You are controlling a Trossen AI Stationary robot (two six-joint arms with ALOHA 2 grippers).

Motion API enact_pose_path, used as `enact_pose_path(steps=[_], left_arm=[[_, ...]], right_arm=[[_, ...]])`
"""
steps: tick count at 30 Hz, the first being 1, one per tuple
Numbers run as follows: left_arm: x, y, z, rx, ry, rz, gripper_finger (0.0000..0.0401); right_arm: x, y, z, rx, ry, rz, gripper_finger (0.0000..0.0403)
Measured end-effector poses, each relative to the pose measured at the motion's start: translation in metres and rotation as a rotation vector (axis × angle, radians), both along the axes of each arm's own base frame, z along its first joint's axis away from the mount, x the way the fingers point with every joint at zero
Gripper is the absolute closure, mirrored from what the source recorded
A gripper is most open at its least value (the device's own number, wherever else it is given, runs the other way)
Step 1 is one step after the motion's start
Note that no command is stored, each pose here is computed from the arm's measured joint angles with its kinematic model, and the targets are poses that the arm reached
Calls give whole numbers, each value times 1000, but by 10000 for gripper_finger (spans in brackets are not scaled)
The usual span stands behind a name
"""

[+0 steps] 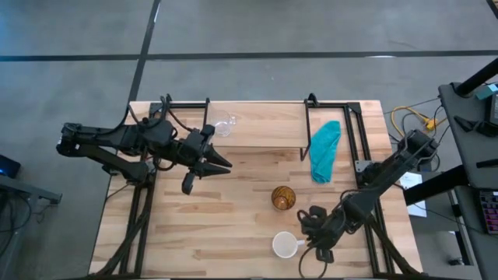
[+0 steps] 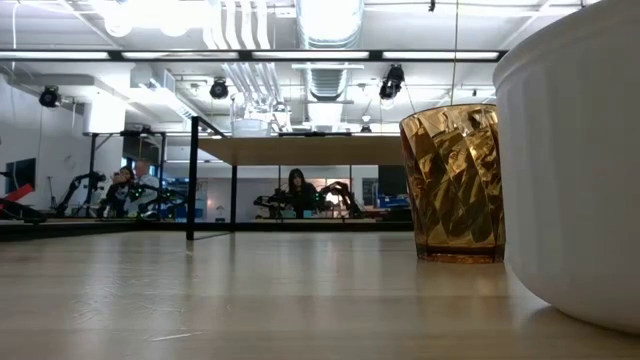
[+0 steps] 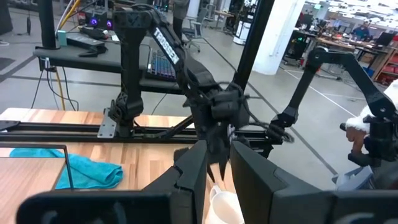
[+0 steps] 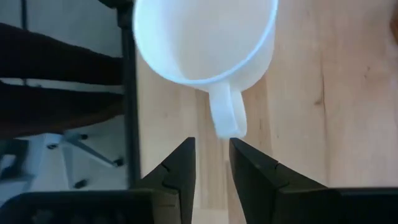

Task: Stack small to large cups/mugs on shelf
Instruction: Put the white mug on the shelf

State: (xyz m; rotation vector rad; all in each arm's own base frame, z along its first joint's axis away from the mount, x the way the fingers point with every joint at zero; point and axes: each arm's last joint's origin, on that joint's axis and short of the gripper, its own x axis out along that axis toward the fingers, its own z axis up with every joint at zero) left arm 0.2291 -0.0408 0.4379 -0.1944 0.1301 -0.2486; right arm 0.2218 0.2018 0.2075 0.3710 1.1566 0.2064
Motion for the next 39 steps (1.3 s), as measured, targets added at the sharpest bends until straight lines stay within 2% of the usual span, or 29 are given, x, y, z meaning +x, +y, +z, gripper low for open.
enact_pose_path(steps=[8,20,28,39], left_arm=[[-1,0,1,0,-4,-1,342],[-2,0,2,0,-6,-6,342],[-3,0,3,2,-12,-27,342],[-8,1,6,0,-22,-28,342]], right_arm=[[21,16,-18,-55,33,20,309],[32,23,-11,-114,55,-9,309],[33,23,-10,-92,52,-97,309],[37,27,-7,-44,6,-102,309]])
